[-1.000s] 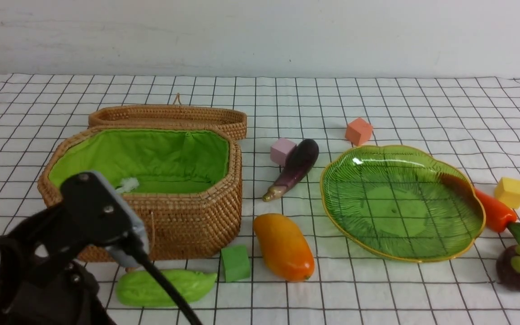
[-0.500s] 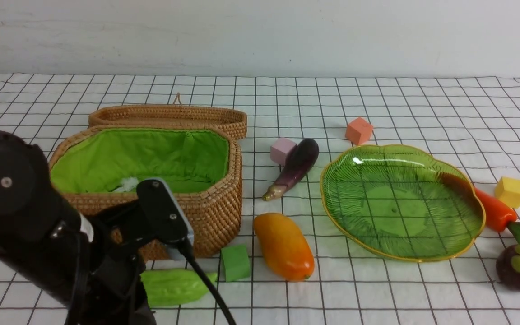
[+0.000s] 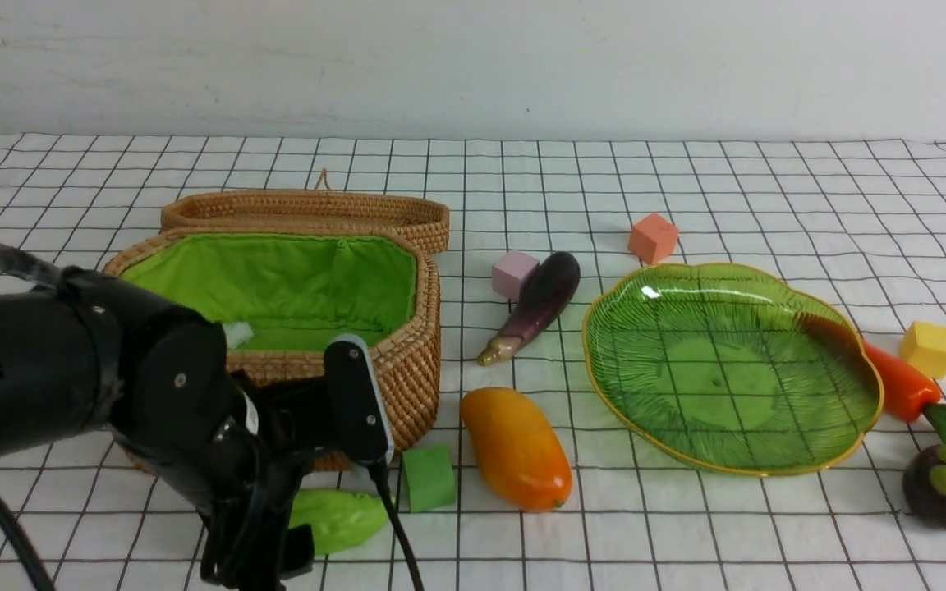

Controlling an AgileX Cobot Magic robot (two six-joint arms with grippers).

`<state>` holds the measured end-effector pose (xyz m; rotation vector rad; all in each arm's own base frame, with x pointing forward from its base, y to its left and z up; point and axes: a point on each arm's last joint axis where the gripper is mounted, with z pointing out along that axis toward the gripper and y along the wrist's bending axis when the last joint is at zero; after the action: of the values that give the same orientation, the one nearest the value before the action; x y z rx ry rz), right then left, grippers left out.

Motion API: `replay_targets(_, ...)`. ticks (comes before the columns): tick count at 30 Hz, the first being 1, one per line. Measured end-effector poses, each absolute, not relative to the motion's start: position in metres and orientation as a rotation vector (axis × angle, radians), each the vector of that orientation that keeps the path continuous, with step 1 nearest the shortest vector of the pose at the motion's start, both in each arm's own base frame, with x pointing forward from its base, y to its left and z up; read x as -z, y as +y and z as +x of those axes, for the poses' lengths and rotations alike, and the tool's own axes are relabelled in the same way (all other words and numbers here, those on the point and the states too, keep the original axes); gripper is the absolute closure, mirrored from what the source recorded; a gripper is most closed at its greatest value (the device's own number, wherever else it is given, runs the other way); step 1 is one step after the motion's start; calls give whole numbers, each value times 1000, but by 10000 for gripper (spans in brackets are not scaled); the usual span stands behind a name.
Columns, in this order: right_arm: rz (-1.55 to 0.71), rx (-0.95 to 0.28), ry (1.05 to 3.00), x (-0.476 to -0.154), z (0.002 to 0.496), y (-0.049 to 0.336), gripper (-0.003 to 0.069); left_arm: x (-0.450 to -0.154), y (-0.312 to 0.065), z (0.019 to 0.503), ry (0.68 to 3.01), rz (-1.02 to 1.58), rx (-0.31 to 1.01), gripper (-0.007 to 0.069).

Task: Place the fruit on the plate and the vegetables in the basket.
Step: Take a chayote with your left arm and place it on the basket on the left.

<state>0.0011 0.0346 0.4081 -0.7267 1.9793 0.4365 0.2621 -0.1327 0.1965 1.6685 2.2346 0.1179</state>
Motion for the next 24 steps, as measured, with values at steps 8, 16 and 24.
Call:
replay_targets(8,-728,-448,1977,-408,1,35,452,-172,-134,267,2302,1727,-108,99)
replay_targets(16,-730,-460,1973,-409,0,36,445,-170,-132,260,2378,1741,-64,199)
replay_targets(24,-730,-460,1973,-409,0,36,445,-254,-130,239,2259,1533,38,199)
